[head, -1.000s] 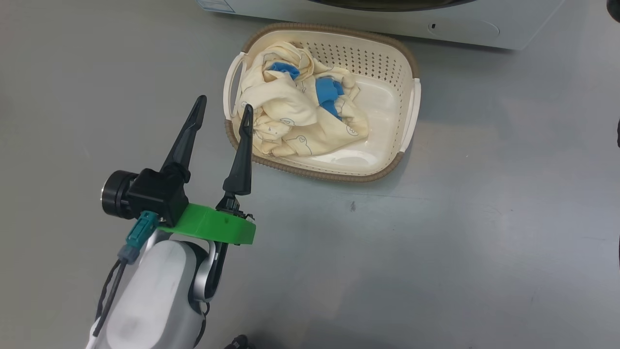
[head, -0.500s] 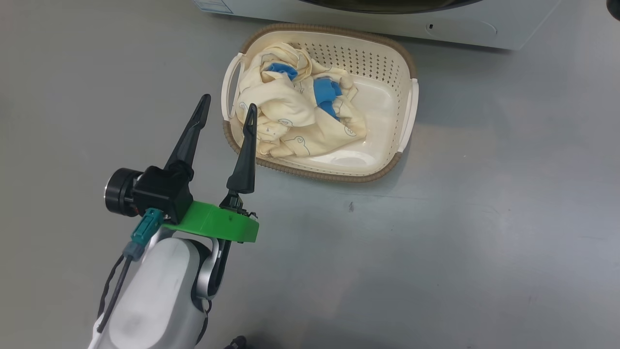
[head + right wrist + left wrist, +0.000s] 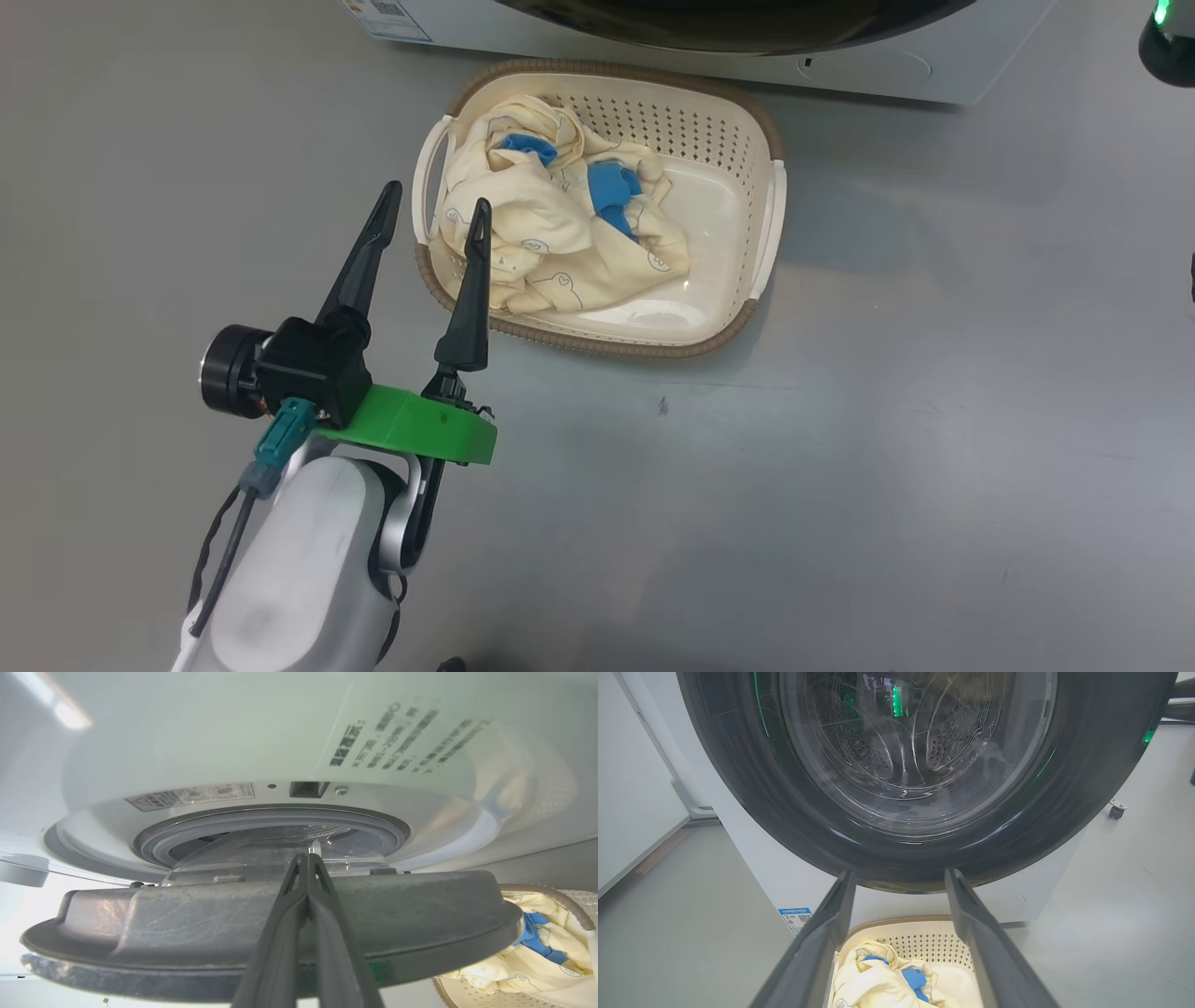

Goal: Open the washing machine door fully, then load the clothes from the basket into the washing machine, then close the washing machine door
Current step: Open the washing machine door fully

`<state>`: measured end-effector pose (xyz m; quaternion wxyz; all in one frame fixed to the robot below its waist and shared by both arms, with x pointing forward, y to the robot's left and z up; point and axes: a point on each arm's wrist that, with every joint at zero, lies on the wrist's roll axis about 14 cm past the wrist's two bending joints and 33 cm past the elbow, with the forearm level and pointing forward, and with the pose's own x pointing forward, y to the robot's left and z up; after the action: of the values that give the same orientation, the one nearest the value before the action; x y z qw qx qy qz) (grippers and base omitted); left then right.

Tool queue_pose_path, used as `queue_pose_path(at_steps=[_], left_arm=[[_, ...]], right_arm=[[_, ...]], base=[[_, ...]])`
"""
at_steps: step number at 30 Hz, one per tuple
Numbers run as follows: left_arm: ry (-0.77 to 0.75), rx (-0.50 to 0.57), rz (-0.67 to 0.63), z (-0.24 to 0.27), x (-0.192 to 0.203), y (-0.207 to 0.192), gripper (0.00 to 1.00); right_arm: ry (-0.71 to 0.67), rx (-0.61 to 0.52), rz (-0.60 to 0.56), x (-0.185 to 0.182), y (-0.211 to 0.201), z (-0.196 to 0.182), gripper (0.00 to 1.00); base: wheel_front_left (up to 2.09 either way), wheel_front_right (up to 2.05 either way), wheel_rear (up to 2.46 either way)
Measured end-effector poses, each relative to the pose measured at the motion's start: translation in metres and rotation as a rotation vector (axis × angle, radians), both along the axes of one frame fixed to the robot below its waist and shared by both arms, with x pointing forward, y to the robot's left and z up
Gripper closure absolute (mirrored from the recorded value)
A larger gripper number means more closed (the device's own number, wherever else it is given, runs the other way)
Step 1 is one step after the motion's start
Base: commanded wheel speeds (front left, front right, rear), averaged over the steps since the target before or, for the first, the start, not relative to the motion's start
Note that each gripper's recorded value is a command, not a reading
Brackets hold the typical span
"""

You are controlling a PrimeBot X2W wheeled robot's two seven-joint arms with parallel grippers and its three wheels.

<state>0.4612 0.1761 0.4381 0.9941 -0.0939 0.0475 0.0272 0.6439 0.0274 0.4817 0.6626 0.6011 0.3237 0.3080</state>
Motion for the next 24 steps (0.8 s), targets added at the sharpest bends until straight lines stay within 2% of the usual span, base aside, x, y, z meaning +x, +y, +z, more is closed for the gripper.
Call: queue_pose_path(at_steps=[10, 24], left_arm=[[-0.011, -0.006, -0.009, 0.005, 0.000, -0.004, 0.00], [-0.033, -0.007, 0.004, 0.015, -0.001, -0.002, 0.00]], right_arm=[[-0.014, 0.037, 0.066, -0.022, 0.001, 0.004, 1.00], [0.018, 0.092, 0.174, -0.072, 0.009, -0.003, 1.00]], base=[[0.00, 0.00, 0.00], [0.00, 0.00, 0.00]])
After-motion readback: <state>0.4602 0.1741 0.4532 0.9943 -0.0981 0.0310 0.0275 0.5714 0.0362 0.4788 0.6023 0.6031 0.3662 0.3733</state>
